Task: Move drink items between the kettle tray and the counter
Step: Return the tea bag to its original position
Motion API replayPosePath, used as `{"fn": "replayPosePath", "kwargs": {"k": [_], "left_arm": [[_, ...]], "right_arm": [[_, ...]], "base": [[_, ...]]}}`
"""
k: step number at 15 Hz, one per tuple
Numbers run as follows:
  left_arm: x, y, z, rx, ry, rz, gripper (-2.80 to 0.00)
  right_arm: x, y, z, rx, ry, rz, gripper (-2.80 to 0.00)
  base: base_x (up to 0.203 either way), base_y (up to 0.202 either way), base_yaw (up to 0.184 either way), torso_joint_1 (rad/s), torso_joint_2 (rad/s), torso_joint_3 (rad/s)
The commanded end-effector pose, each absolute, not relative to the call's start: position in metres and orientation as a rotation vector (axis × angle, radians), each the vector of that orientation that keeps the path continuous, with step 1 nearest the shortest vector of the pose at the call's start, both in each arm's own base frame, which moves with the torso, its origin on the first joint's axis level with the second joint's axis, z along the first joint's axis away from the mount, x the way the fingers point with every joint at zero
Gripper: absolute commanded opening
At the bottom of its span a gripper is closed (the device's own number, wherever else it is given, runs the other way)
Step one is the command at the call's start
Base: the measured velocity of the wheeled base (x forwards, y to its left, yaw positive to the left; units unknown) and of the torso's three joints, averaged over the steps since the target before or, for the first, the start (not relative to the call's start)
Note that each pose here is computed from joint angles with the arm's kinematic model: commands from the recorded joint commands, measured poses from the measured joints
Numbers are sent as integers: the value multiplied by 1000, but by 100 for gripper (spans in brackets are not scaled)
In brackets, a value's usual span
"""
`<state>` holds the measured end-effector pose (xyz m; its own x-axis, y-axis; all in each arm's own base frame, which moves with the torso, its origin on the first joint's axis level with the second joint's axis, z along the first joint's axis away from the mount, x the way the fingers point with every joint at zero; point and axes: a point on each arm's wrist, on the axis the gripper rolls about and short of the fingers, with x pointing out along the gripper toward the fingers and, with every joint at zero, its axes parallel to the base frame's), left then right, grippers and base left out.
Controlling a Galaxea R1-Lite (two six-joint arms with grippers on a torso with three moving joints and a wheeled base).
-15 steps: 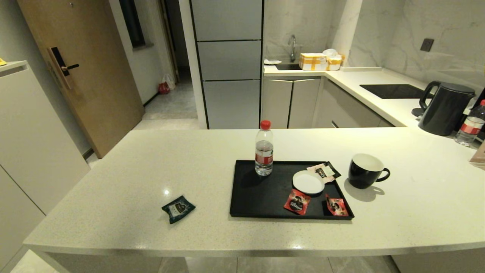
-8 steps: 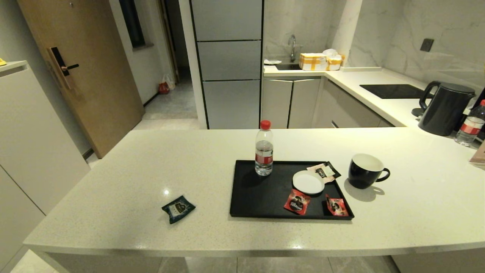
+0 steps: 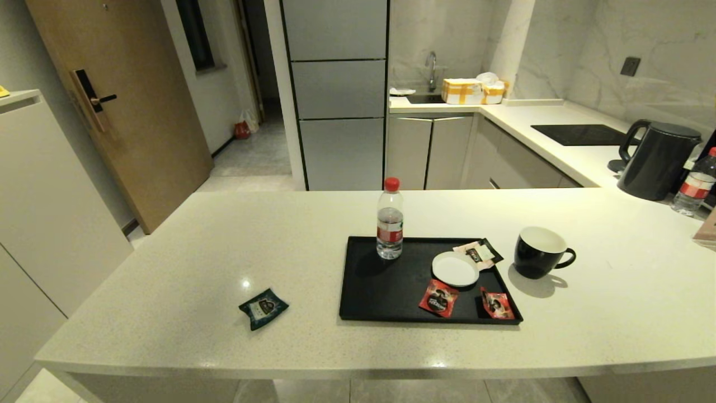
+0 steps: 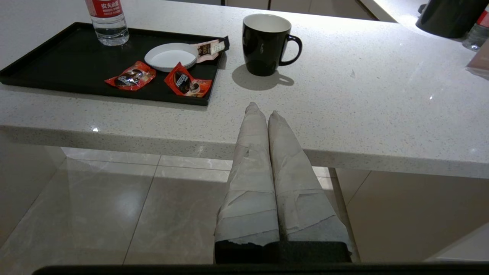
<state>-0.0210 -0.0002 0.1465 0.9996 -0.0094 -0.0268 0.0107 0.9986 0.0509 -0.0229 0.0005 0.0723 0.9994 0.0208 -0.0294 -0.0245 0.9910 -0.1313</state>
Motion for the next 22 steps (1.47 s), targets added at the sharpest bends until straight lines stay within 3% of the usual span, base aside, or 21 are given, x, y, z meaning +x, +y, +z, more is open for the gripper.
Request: {"fn": "replayPosePath", "kwargs": {"k": [1,4,6,9,14,18,19,22], "left_arm": [[10,0,191,23,149,-14,-280],[86,-2,221,-67,544,-40,-280],[139,-4,210,-141,807,-49,-280],[199,-17,186,-219,1019,-73,-280],[284,-88,108,-253,1185,-104,-280],[310,-102,76,-229,1125,71,-280],[315,-103,66,-228,1118,105,0],[319,-103,75,-255,1050,126,0]], "right_arm": [[-23,0,71,-133,31,24,-280],[-23,0,71,-133,31,24,-280],[-23,0,71,-133,31,24,-280],[-23,0,71,-133,31,24,-280],[-23,0,71,-133,31,24,-280],[-23,0,71,-133,31,24,-280],[-23,0,72,-133,29,23,-280],[-23,0,71,-133,31,24,-280]], "base": [[0,0,0,0,0,0],[0,0,0,0,0,0],[0,0,0,0,0,0],[0,0,0,0,0,0],[0,0,0,0,0,0],[0,0,0,0,0,0],[0,0,0,0,0,0],[0,0,0,0,0,0]]}}
